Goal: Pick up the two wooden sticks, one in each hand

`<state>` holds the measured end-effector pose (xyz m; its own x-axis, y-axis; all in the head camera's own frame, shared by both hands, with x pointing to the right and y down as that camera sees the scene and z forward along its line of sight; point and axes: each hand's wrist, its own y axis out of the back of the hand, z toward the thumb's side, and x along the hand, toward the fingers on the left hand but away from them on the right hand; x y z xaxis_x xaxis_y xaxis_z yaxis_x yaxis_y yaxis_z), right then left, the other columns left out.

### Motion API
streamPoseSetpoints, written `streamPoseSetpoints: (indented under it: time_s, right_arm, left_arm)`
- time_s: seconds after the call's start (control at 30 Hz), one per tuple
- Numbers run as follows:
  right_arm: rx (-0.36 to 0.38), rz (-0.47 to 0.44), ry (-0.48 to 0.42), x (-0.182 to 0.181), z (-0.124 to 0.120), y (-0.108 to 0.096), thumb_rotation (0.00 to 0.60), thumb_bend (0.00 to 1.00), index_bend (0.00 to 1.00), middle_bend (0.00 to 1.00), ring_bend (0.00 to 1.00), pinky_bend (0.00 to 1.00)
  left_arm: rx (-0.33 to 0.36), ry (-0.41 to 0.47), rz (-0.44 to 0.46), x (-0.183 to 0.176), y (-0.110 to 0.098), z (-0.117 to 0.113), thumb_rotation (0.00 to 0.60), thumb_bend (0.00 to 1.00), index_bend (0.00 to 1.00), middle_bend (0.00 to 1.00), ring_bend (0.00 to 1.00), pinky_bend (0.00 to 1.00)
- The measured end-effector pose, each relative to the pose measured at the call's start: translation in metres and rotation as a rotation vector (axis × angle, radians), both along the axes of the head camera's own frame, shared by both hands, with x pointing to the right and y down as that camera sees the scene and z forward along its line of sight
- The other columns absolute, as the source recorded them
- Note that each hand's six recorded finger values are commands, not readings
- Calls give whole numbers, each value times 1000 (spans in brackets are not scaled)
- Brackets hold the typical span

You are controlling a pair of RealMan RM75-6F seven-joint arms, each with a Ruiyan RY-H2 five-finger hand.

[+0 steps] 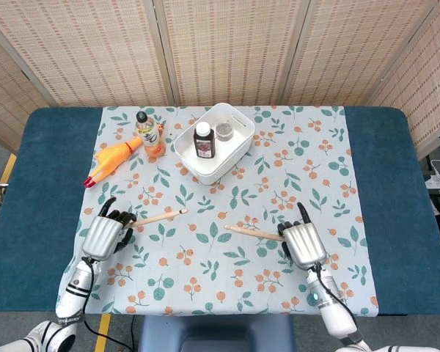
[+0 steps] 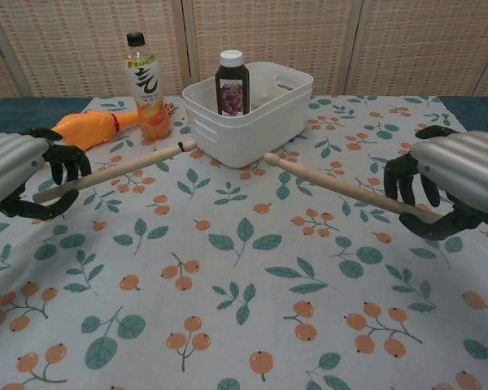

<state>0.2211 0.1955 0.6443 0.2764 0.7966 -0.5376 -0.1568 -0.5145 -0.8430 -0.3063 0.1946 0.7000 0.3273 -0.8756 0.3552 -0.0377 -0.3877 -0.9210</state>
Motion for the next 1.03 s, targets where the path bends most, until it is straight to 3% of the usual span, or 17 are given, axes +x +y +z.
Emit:
streamPoseSetpoints:
  time_s: [0.23,0.53,1.03]
  right_arm:
    - [0,-80,-90,-30,-20,5,600,409,963,876,551,0]
    - [-16,-56,-108,-47,-19,-11,600,420,963,876,551,0]
    - [-94,-6,-83,-35,-7,-27,600,429,959,876,551,0]
  left_arm:
    - [-8,52,21,42,-3,-13,600,570,818,864,485,151]
    - [-76,120,30,87,5,-27,600,572,821,873,494,152]
    - [-84,109,-18,103,10,-29,600,576,823,883,507,153]
